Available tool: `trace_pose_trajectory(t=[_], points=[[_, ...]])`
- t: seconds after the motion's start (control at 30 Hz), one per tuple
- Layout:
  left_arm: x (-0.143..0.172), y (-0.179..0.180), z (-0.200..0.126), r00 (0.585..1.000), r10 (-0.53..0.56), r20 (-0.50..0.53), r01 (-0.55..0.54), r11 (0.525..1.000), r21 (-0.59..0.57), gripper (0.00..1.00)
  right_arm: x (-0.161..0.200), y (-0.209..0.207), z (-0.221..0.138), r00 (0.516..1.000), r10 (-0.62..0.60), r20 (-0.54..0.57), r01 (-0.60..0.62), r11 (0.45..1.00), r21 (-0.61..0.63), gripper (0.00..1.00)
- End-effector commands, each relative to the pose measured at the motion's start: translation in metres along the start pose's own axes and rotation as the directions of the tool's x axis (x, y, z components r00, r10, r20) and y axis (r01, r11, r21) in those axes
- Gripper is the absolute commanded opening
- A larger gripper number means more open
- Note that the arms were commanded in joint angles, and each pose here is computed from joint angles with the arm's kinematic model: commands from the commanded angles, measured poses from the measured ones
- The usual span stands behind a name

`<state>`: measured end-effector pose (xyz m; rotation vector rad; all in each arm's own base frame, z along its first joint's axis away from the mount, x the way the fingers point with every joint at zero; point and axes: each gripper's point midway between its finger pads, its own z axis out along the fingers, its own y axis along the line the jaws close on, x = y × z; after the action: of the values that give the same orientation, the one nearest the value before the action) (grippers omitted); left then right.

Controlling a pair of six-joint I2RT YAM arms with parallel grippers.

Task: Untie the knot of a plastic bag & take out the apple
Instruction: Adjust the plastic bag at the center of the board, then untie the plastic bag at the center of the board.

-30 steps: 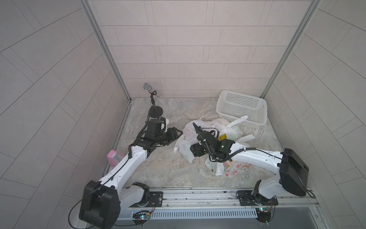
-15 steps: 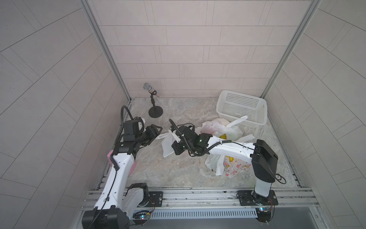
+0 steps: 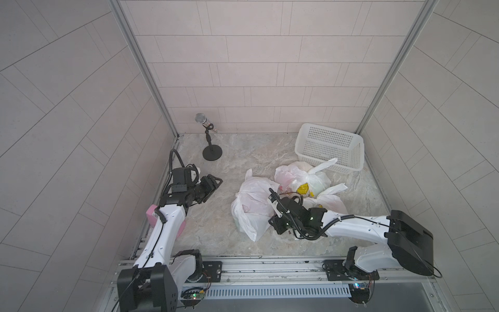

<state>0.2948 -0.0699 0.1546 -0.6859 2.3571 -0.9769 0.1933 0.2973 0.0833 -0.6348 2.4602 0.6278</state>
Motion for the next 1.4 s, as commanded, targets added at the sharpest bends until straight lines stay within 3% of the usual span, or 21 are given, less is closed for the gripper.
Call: trace_pose_trajectory(t=[0.0,0.13,0.27,0.43,0.6,0.73,0.8,0.87,1.0,1.03,1.23,1.37], points=[[0.014,0.010,0.012,0.999,0.006,-0.037,-0.006,1.000,-0.006,0.67,-0.042,0.010,-0.037,0.992,-0.058,0.114,0.051,0.997,0.063,0.41],[0.029,0.009,0.026,0.997,0.004,-0.074,-0.003,1.000,0.003,0.67,-0.064,0.034,-0.069,0.964,-0.227,0.141,0.208,0.969,0.136,0.57],[0.039,0.006,0.036,0.995,0.030,-0.100,-0.031,1.000,-0.003,0.67,-0.077,0.085,-0.063,0.925,-0.340,0.171,0.335,0.940,0.055,0.67],[0.052,-0.001,0.040,0.989,0.026,-0.144,-0.022,0.999,0.028,0.64,-0.111,0.079,-0.034,0.929,-0.332,0.162,0.309,0.938,0.155,0.73],[0.056,0.043,0.006,0.999,0.034,0.013,-0.032,0.986,-0.161,0.60,-0.134,0.055,-0.010,0.920,-0.378,0.098,0.343,0.902,0.262,0.73],[0.062,0.039,0.001,0.996,0.002,0.092,0.003,0.999,-0.048,0.62,-0.122,0.058,0.022,0.914,-0.406,0.020,0.393,0.894,0.217,0.71],[0.070,0.032,0.005,0.998,0.025,0.065,-0.024,1.000,-0.015,0.64,-0.118,0.052,0.031,0.916,-0.401,-0.012,0.393,0.891,0.226,0.66],[0.079,0.024,0.013,0.997,0.069,0.026,-0.069,0.998,0.007,0.66,-0.120,0.041,0.033,0.933,-0.359,-0.028,0.355,0.904,0.240,0.51],[0.094,0.009,0.041,0.991,0.115,-0.060,-0.111,0.991,0.070,0.67,-0.124,0.025,0.029,0.966,-0.256,-0.017,0.254,0.944,0.212,0.09],[0.097,0.008,0.047,0.990,0.112,-0.091,-0.105,0.991,0.078,0.67,-0.124,0.024,0.027,0.970,-0.244,-0.002,0.240,0.950,0.202,0.02],[0.109,-0.015,0.077,0.970,0.131,-0.203,-0.094,0.979,0.181,0.53,-0.126,0.015,0.011,0.989,-0.096,0.111,0.086,0.992,0.093,0.00],[0.111,-0.032,0.081,0.967,0.154,-0.201,-0.107,0.968,0.228,0.16,-0.133,-0.001,-0.004,0.983,-0.028,0.184,0.016,0.998,0.064,0.00]])
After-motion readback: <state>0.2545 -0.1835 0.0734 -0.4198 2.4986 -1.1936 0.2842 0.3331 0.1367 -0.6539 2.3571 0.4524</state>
